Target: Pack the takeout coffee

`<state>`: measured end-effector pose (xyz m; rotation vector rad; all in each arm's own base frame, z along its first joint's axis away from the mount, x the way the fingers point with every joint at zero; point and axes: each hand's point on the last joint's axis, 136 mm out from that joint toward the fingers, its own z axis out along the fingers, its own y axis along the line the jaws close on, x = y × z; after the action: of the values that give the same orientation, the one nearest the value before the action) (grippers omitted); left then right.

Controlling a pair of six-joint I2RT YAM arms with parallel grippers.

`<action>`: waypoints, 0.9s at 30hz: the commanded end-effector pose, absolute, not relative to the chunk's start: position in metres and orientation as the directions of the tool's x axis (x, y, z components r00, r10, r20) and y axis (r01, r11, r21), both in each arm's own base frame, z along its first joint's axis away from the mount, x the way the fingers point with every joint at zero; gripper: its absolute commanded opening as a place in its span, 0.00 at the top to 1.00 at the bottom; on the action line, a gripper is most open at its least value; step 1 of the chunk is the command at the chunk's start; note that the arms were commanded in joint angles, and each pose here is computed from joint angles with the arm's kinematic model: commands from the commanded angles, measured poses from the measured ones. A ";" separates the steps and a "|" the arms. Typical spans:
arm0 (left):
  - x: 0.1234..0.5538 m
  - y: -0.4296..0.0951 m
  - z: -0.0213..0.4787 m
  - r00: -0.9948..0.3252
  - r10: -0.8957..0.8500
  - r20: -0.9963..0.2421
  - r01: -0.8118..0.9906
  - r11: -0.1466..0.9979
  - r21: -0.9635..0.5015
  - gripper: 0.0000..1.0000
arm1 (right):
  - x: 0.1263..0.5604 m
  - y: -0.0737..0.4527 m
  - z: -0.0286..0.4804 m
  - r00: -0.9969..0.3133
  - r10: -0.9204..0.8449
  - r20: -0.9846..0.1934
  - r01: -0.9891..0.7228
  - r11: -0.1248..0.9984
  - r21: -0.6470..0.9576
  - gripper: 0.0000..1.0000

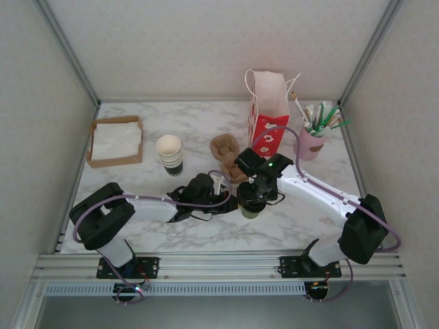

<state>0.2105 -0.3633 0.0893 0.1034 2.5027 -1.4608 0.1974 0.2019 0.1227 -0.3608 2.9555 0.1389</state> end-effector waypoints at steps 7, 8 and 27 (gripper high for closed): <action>0.206 -0.347 0.104 -0.957 -0.085 -0.279 0.197 0.519 -0.832 0.89 | 0.176 0.205 0.091 -0.976 -0.209 -0.056 -0.215 0.969 0.122 0.30; 0.206 -0.345 0.106 -0.955 -0.089 -0.282 0.197 0.521 -0.831 0.89 | 0.175 0.206 0.092 -0.975 -0.213 -0.056 -0.219 0.968 0.125 0.30; 0.225 -0.259 0.142 -0.893 -0.260 -0.368 0.148 0.603 -0.784 0.81 | 0.171 0.258 0.109 -0.926 -0.363 -0.108 -0.375 0.919 0.126 0.28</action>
<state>0.2239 -0.2785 0.1529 -0.0583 2.3539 -1.3032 0.1894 0.2421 0.1238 -0.5026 2.9192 0.1659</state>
